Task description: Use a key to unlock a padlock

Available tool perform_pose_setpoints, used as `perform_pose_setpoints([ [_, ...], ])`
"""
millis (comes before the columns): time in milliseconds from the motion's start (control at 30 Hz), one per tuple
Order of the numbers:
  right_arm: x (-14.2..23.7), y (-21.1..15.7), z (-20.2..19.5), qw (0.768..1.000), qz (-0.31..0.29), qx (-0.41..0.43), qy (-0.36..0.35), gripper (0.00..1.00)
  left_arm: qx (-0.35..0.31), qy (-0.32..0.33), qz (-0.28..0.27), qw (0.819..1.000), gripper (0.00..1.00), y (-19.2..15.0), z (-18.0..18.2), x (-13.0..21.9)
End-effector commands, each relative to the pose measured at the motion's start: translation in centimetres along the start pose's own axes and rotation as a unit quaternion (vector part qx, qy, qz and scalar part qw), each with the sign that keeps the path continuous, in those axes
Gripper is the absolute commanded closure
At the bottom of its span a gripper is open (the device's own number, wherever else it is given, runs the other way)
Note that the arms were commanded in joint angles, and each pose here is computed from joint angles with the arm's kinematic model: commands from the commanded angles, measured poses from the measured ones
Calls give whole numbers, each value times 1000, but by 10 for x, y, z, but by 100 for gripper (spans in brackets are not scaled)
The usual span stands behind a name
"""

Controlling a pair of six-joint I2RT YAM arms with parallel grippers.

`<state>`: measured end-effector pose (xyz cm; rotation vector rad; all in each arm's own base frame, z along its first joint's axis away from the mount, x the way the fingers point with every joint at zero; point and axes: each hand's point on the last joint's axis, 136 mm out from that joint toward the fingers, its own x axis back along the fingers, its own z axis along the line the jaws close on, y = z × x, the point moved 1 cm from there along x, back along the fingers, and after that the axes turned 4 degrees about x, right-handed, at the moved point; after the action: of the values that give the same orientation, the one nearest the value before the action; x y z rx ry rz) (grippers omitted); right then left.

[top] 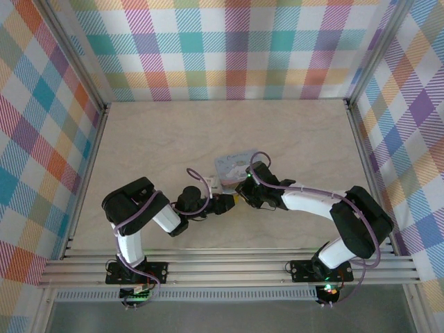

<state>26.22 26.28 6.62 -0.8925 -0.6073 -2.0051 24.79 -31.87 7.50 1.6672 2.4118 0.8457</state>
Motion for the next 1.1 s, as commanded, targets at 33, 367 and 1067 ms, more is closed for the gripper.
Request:
perform_pose_setpoints([
  [33,2,2,15,1000,-6,-2,16,100,-6,-21,-10,1000,76,9,-7,-7],
  [367,2,0,17,1000,-2,-12,24,100,-6,-20,-14,1000,100,11,-6,-9],
  [1067,-13,-26,21,999,36,-7,26,100,-35,-44,-82,995,100,55,-31,-21],
])
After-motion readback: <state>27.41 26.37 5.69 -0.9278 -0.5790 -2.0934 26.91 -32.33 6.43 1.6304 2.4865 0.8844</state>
